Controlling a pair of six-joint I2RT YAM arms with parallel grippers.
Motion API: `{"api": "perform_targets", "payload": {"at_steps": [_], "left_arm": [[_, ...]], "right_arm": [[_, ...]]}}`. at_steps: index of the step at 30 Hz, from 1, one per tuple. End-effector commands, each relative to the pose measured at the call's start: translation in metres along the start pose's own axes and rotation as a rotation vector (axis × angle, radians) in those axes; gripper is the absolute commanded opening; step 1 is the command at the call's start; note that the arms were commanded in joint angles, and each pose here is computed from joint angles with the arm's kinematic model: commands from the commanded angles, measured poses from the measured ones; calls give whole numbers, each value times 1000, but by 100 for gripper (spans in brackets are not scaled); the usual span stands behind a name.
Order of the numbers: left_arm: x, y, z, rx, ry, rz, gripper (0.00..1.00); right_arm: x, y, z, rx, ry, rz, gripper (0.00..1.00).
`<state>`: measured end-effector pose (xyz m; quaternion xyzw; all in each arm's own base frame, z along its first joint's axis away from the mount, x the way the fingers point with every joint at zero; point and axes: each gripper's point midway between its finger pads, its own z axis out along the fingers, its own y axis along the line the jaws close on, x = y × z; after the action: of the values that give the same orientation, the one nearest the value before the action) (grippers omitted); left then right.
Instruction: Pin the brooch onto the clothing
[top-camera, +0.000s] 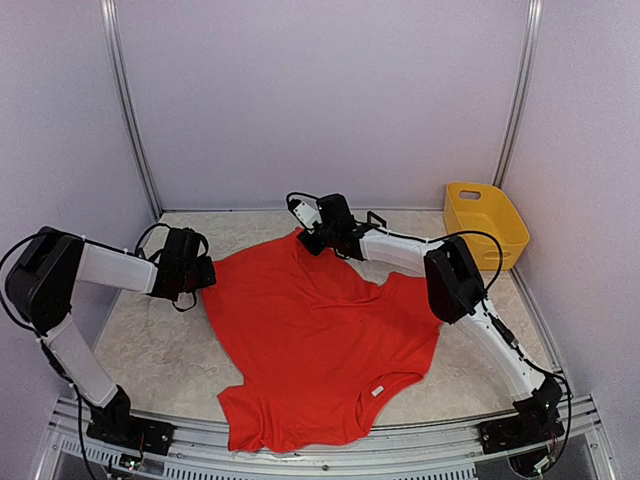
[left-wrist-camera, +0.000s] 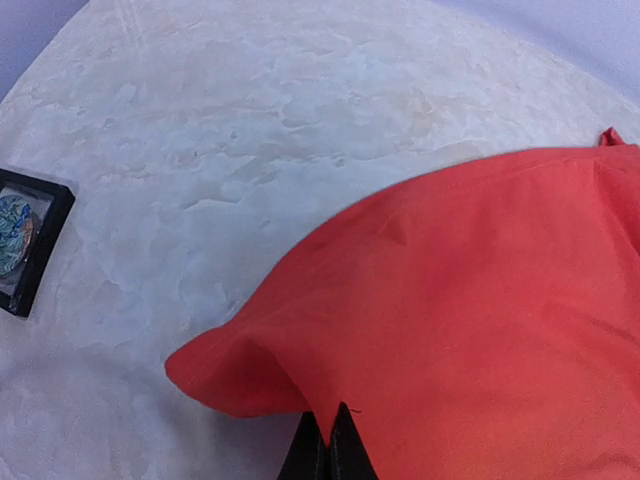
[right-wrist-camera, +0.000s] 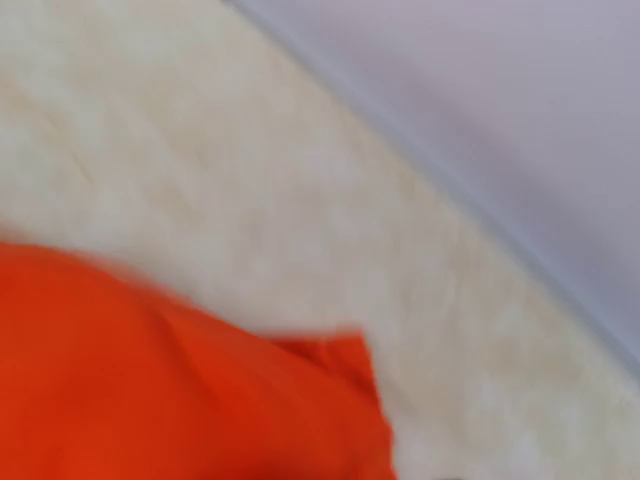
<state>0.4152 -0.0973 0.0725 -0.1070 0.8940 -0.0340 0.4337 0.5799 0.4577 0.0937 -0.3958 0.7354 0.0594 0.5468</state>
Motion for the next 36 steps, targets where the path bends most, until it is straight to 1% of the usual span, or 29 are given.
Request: {"api": "perform_targets", "payload": {"at_steps": [1,4,6,7,8,10,11,12,14,15,16,18,20,22,25,27,30,31,34,36], "left_arm": [[11,19,24,-84,34,-19,0],[21,24,30,-105,53,-20,0],[22,26,30,-117,51,-25,0],[21,27,29,-120,47,-27,0],[20,27,28,-124,46,-31,2],[15,29,24,-133,29,-42,5],[11,30,21,-136,16,-49,8],[8,31,18,-140,4,-54,13],[-5,27,5,-129,-42,-51,29],[-12,23,-1,-127,-67,-34,38],[-22,16,-9,-124,-100,-11,42],[-41,-2,-26,-96,-160,30,45],[-52,-27,-35,-24,-175,56,45],[-52,-45,-29,30,-148,79,42],[-38,-62,-3,57,-55,118,34],[-15,-72,23,75,27,143,31],[-4,-88,48,108,85,145,31],[6,-87,60,95,113,148,31],[15,-82,87,64,156,130,32],[16,-75,100,56,172,88,32]], "right_arm": [[-63,-45,-28,53,-94,46,63],[-73,-45,-62,-5,-48,64,66],[-65,-45,-87,-21,23,78,65],[-57,-45,-100,-18,69,92,63],[-45,-46,-111,-11,117,105,60],[-19,-46,-136,9,211,130,44],[-1,-45,-148,19,264,146,34],[16,-44,-160,31,313,160,23],[59,-43,-185,62,427,191,4],[76,-44,-195,85,473,207,0],[93,-45,-204,105,513,221,0],[122,-48,-219,136,566,283,0],[146,-49,-229,139,602,338,0],[169,-50,-236,148,637,394,0],[200,-51,-245,158,674,458,0],[218,-55,-248,162,692,511,0],[244,-58,-253,165,720,576,0],[253,-61,-255,175,735,593,0],[276,-70,-265,220,783,633,0],[283,-77,-274,247,791,657,0]]}}
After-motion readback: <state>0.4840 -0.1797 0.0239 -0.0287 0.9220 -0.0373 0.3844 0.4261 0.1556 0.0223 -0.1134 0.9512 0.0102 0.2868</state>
